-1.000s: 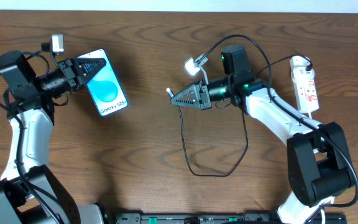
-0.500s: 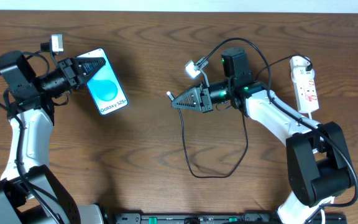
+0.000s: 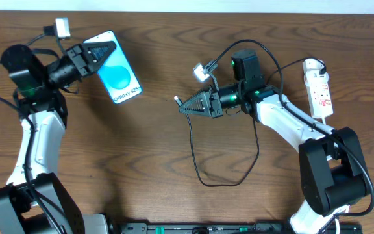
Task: Plug charger to phone and switch on socket
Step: 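Lower the phone's bottom port onto the plug with the left gripper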
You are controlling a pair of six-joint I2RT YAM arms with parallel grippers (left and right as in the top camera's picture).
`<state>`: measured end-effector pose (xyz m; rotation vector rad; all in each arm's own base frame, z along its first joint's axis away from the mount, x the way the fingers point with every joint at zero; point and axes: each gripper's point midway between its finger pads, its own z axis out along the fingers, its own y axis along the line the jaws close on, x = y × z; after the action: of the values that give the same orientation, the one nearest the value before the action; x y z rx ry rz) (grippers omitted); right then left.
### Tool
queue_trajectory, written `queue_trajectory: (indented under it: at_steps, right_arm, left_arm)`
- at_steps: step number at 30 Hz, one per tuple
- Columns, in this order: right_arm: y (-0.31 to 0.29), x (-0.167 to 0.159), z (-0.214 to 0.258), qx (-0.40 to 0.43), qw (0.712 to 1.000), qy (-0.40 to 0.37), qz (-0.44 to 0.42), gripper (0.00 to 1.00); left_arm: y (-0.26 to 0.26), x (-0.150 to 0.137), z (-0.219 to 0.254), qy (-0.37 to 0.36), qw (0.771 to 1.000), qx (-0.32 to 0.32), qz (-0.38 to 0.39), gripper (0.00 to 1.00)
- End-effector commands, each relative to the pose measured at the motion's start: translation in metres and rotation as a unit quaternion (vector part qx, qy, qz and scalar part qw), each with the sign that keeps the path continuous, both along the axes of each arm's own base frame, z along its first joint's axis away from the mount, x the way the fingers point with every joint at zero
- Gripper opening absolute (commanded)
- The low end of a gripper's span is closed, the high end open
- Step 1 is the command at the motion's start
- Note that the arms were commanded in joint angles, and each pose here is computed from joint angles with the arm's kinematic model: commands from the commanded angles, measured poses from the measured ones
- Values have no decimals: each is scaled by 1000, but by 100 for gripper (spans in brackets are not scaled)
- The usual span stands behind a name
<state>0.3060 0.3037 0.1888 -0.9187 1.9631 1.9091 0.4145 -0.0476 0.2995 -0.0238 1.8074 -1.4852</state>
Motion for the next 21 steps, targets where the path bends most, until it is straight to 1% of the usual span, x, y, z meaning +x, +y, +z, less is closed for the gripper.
queue_trajectory:
  at_steps: [1, 5, 11, 15, 21]
  right_arm:
    - [-1, -2, 1, 10, 1000, -1, 9, 1]
    - [0, 2, 7, 14, 1000, -2, 6, 1]
    - [3, 9, 20, 26, 1000, -6, 4, 1]
    - [4, 9, 30, 37, 999, -12, 9, 1]
    - [5, 13, 40, 45, 999, -17, 7, 1]
  left_arm:
    - [-12, 2, 19, -5, 1000, -8, 5, 7]
    - [-29, 12, 21, 8, 999, -21, 22, 7]
    - [-57, 11, 44, -51, 998, -26, 14, 7]
    - [-57, 15, 46, -49, 998, -30, 26, 7]
    - [-53, 19, 47, -18, 997, -58, 40, 7]
